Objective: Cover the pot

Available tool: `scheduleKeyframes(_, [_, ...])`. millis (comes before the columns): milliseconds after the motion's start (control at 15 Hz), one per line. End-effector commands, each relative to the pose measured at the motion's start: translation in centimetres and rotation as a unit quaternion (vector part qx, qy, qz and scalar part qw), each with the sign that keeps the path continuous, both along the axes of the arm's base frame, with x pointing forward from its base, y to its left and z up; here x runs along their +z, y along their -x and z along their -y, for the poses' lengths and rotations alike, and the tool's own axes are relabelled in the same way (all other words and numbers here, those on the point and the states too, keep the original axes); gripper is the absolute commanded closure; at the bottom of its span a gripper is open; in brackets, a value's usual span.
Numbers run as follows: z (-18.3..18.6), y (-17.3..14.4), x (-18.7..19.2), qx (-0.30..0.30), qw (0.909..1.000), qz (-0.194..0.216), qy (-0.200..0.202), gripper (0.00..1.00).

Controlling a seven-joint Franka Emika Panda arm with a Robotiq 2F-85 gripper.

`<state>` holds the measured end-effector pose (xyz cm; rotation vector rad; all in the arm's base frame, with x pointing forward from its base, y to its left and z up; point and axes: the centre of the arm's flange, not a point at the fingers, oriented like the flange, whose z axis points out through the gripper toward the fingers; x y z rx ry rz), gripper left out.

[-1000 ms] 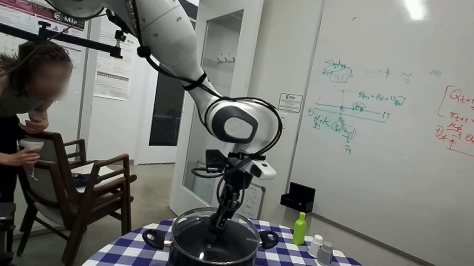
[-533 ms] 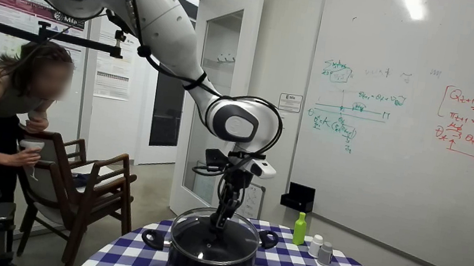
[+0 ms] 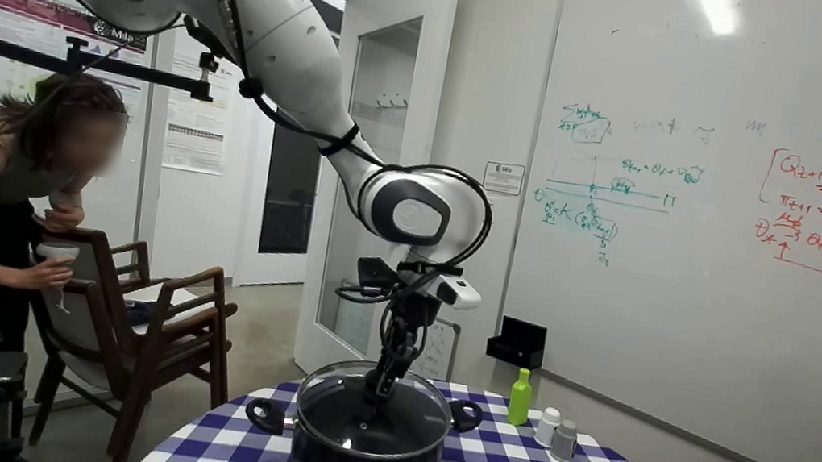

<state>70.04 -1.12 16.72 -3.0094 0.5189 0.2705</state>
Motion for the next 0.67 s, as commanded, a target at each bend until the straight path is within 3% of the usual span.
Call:
scheduleKeyframes(0, [-0.09, -0.95, 1.19, 0.001, 1.0000, 0.001, 0.005, 0.74])
scheduleKeyframes(600, [-0.09, -0.87, 0.94, -0.002, 1.0000, 0.001, 0.003, 0.74])
